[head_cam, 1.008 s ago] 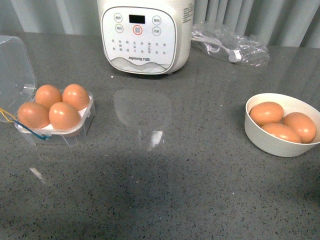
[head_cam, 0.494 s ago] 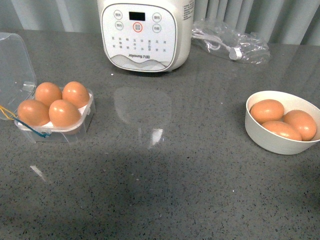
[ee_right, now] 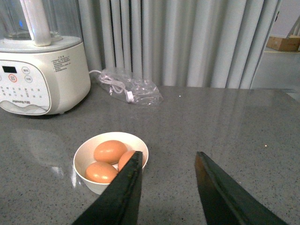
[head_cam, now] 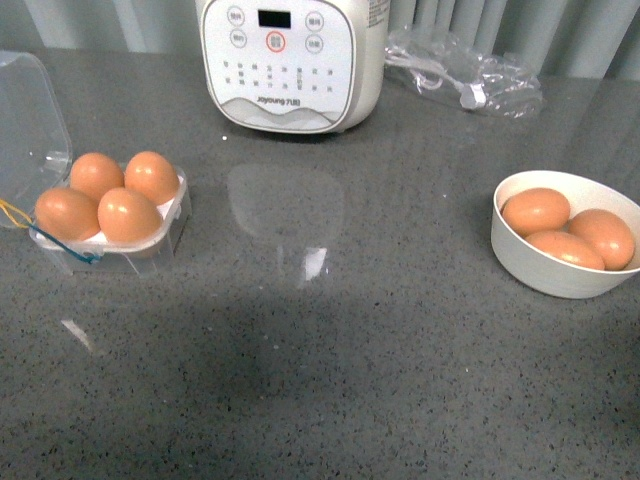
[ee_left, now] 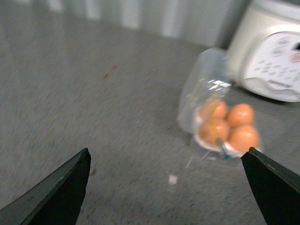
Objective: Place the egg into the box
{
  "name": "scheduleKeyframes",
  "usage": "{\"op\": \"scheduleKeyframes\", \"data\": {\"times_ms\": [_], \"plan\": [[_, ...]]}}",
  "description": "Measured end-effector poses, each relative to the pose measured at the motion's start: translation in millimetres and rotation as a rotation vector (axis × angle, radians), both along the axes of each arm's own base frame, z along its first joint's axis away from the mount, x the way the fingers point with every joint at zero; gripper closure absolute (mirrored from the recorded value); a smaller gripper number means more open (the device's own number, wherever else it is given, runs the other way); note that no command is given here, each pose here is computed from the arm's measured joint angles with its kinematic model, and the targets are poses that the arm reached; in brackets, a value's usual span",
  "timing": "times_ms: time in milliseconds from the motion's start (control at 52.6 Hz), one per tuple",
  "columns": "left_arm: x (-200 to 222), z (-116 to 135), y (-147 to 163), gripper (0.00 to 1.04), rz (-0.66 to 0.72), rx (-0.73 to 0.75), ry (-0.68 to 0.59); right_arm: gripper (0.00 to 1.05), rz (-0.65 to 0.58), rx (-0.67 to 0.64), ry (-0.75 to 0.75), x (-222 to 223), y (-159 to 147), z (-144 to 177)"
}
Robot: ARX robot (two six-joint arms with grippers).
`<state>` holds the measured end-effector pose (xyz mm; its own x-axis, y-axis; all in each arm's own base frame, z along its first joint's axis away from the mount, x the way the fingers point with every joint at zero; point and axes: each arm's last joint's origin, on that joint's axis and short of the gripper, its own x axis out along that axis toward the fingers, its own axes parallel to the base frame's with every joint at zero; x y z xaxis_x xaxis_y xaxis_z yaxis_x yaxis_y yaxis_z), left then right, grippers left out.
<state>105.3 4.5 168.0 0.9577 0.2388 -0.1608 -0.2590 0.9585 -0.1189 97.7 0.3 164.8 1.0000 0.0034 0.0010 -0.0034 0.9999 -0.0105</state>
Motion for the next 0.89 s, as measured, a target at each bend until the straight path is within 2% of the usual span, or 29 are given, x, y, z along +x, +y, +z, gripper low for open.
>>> {"op": "scheduleKeyframes", "data": {"times_ms": [152,285,380,666,780,894], "plan": [[23,5,16,0.07,0.13,-0.146,0.024,0.45,0.001,0.0,0.0,0,0,0],[49,15,31,0.07,0.229,-0.198,0.009,0.25,0.001,0.0,0.0,0,0,0],[77,13,42,0.07,0.298,-0.211,0.052,0.07,0.0,0.0,0.0,0,0,0],[156,-9,64,0.07,0.409,-0.247,0.151,0.07,0.001,0.0,0.0,0,0,0],[185,-13,60,0.07,0.378,-0.246,0.203,0.07,0.0,0.0,0.0,0,0,0],[200,-10,34,0.07,0.229,-0.271,0.261,0.07,0.001,0.0,0.0,0,0,0]]}}
